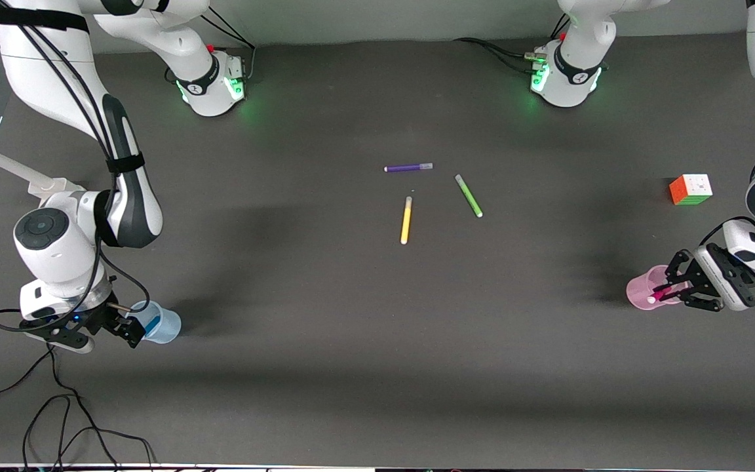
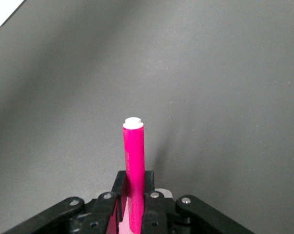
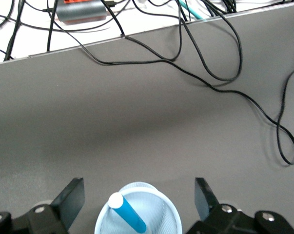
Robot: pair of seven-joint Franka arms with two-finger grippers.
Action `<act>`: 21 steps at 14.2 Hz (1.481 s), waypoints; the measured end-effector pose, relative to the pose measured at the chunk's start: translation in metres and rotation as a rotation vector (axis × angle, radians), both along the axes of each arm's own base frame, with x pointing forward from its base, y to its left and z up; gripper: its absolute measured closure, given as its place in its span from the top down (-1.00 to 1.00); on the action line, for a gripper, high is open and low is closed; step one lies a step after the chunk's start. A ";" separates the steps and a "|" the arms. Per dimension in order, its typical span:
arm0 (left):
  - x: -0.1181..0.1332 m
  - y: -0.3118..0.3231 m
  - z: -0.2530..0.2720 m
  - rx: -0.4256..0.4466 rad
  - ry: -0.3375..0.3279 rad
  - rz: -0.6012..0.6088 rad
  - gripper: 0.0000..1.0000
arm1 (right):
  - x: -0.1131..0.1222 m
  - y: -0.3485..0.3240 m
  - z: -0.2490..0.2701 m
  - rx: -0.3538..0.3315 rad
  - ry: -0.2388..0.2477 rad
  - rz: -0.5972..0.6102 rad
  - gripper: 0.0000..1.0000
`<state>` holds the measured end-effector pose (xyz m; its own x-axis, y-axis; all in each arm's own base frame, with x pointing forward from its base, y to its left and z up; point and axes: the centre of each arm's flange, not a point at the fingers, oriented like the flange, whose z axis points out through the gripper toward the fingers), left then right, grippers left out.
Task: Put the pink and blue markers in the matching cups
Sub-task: 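Carry the blue marker to the blue cup while the left gripper carries pink, then drop the blue marker into the blue cup while the left gripper drops pink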
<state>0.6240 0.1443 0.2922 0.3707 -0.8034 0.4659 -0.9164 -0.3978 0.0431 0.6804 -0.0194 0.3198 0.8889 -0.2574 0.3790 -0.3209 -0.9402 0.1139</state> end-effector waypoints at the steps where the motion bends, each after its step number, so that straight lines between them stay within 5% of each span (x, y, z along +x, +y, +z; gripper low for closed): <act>1: 0.000 -0.001 0.000 -0.011 -0.007 -0.007 -0.65 | 0.003 0.001 0.009 -0.002 0.037 -0.011 0.98; 5: -0.003 0.002 -0.005 -0.057 -0.022 -0.026 -0.65 | 0.014 0.011 0.071 0.026 0.171 -0.067 1.00; 9: -0.005 0.008 -0.007 -0.066 -0.021 -0.026 -0.65 | -0.003 0.016 0.137 0.085 0.303 -0.027 1.00; 12: -0.004 0.007 -0.006 -0.067 -0.025 -0.028 -0.21 | -0.034 0.014 0.190 0.172 0.380 0.092 1.00; 15: -0.004 0.007 -0.005 -0.067 -0.026 -0.028 -0.18 | -0.065 0.008 0.233 0.215 0.418 0.123 1.00; 21: 0.004 0.006 0.007 -0.067 -0.045 -0.023 -0.21 | -0.091 0.002 0.277 0.247 0.393 0.135 1.00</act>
